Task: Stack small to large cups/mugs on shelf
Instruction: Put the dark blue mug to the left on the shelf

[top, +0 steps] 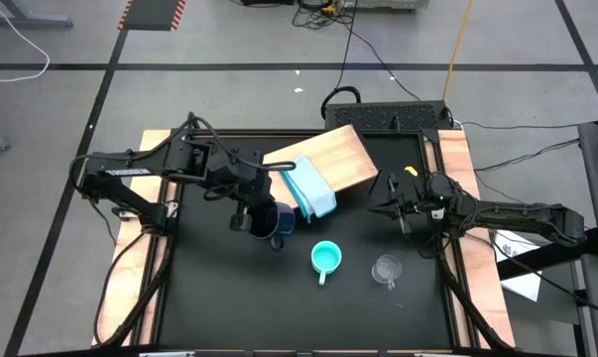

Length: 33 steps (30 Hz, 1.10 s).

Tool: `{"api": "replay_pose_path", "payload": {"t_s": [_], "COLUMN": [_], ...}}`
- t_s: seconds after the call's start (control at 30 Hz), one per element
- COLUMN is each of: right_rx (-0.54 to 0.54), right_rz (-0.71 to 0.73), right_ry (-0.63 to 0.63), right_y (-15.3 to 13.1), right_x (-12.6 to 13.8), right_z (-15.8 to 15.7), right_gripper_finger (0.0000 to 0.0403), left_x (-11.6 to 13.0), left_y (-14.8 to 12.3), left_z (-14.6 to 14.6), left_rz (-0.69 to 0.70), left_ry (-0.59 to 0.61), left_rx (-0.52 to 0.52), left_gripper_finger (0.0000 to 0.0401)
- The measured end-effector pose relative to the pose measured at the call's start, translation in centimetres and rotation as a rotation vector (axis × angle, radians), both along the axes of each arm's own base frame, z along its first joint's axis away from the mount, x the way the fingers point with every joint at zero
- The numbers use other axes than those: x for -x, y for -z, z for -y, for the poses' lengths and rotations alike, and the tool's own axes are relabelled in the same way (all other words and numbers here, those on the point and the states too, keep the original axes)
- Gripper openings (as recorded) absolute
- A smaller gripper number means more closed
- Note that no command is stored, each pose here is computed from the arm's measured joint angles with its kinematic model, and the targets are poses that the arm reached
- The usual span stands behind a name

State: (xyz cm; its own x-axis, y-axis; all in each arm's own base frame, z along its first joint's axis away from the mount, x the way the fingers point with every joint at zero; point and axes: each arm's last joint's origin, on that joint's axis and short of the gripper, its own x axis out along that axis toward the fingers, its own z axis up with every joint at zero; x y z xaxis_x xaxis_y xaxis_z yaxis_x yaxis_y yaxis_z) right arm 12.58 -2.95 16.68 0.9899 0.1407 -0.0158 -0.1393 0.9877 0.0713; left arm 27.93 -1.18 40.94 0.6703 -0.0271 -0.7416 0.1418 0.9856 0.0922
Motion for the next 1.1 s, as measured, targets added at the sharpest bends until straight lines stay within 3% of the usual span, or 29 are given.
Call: {"api": "replay_pose_path", "payload": {"t_s": [0.33, 1.1], "right_rx": [0.000, 0.000], "right_rz": [0.000, 0.000], "right_ry": [0.000, 0.000], "right_y": [0.0, 0.0], "right_x": [0.0, 0.0], "right_z": [0.0, 0.0], "right_gripper_finger": [0.0000, 0.0000], "left_x": [0.0, 0.8], "left_y": [0.0, 0.0], "left_z": [-0.5, -8.0], "left_rz": [0.002, -0.006], "left_ry": [-0.047, -0.193], "left_rx": [-0.058, -0.052], "left_gripper_finger": [0.0015, 0.0015]}}
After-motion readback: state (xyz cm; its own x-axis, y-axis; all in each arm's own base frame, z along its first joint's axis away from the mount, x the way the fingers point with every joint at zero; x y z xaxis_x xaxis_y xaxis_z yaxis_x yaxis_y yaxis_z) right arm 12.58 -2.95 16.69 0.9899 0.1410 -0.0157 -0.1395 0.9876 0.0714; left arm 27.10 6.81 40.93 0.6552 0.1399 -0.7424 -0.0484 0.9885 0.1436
